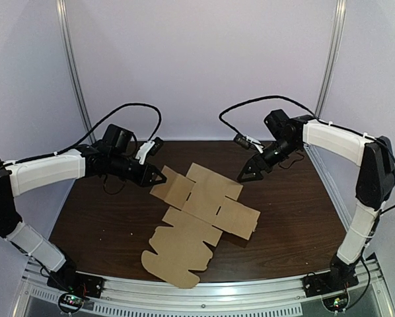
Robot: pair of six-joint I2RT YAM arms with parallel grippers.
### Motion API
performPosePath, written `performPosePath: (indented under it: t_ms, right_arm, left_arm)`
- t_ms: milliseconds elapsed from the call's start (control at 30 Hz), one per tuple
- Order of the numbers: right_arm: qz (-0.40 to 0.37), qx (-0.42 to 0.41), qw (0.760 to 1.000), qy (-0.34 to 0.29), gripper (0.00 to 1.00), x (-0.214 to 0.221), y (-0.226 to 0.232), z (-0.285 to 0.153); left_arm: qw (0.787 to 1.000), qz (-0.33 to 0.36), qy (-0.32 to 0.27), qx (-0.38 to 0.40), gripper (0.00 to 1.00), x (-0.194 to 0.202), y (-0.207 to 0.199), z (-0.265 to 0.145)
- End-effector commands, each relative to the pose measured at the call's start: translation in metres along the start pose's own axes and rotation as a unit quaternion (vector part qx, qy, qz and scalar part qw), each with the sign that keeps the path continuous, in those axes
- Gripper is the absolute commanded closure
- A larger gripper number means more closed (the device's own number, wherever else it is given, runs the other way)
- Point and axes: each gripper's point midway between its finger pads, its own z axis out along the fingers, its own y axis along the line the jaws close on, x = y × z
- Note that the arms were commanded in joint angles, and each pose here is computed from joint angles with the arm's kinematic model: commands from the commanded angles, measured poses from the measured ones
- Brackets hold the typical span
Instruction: Fold the paper box
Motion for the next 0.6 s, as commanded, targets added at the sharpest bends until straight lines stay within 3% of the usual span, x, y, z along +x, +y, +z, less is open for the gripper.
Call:
performPosePath:
  t_ms: [0, 433, 567]
  right_arm:
    - [-0.032, -0.014, 0.999, 0.01, 0.05, -0.016, 0.007, 0.009]
    - [-0.033, -0.064, 0.997, 0.034, 0.19, -0.027, 0.007, 0.051]
    - [-0.04, -0.093, 0.994, 0.04, 0.33, -0.024, 0.018, 0.059]
  left_arm:
    - [0.999, 0.024, -0.001, 0.03, 1.0, 0.001, -0.011, 0.007]
    - [0.999, 0.022, -0.01, 0.049, 1.0, -0.001, -0.018, 0.007]
    - [0.998, 0.021, -0.008, 0.056, 1.0, 0.001, -0.019, 0.008]
